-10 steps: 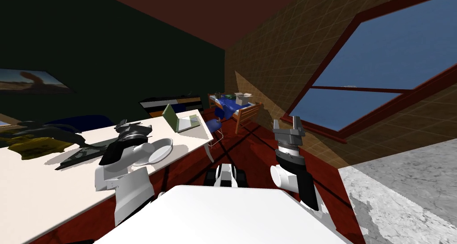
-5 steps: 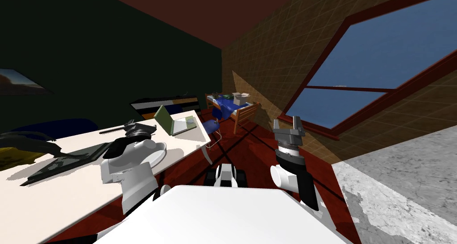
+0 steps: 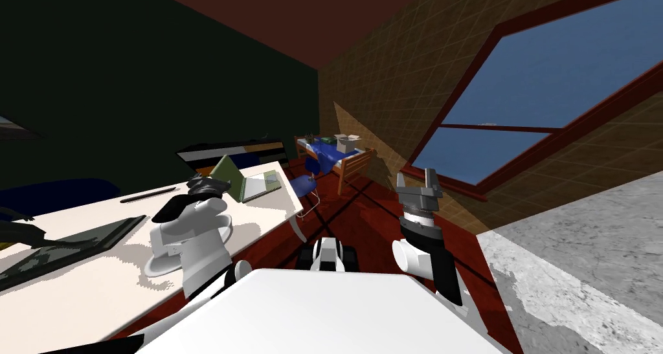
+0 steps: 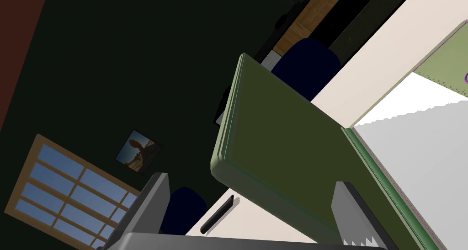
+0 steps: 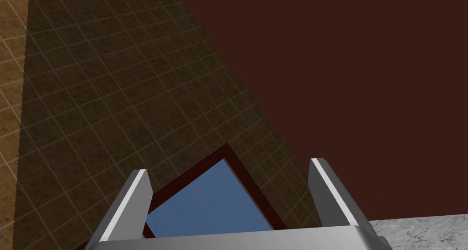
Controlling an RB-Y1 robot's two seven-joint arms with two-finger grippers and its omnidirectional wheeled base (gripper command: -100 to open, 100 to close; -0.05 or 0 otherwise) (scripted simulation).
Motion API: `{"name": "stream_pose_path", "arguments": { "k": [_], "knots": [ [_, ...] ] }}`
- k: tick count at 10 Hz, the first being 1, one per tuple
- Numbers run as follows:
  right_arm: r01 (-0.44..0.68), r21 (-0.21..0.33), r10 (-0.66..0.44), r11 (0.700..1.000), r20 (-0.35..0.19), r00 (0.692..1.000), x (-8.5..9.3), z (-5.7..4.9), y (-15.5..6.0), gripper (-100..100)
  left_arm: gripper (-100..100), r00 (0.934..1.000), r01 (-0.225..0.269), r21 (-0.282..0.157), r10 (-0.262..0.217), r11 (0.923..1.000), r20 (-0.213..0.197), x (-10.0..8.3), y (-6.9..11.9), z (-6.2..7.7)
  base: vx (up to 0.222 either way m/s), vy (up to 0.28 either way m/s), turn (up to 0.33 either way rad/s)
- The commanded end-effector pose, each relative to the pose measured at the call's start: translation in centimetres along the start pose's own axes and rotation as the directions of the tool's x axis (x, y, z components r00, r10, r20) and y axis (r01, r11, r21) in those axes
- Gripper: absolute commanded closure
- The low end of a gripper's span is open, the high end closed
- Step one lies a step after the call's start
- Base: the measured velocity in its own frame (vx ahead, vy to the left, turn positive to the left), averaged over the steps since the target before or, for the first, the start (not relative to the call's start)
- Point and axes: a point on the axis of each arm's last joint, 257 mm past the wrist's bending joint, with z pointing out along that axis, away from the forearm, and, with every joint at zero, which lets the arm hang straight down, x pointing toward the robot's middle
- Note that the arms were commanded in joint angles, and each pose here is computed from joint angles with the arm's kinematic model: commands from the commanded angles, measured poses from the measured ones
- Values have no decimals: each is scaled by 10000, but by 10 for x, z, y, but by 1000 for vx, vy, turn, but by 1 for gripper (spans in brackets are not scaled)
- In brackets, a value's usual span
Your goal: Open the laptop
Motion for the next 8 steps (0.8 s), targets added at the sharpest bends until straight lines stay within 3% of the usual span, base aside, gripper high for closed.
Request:
{"name": "stream_pose_path", "arguments": {
  "k": [1,3,4,7,8],
  "knots": [
    [0,0,0,10000,0,10000,0,0,0,0,-100,9999,-146,568,142,9983,72,-2,-26,14,-62,-1,-204],
    [-3,-2,3,10000,0,10000,0,0,0,0,-100,9995,-92,182,87,9998,313,-15,-7,18,-67,-6,-47],
    [-2,-1,2,10000,0,10000,0,0,0,0,-100,9992,-246,861,218,9960,327,-13,-38,30,-80,-25,-193],
    [-1,-1,1,10000,0,10000,0,0,0,0,-100,9980,-179,388,155,9991,612,-29,-15,35,-47,-3,-34],
    [-1,0,1,10000,0,10000,0,0,0,0,-100,9981,-319,1151,255,9928,566,-24,-51,44,-57,-22,-195]
  ]
}}
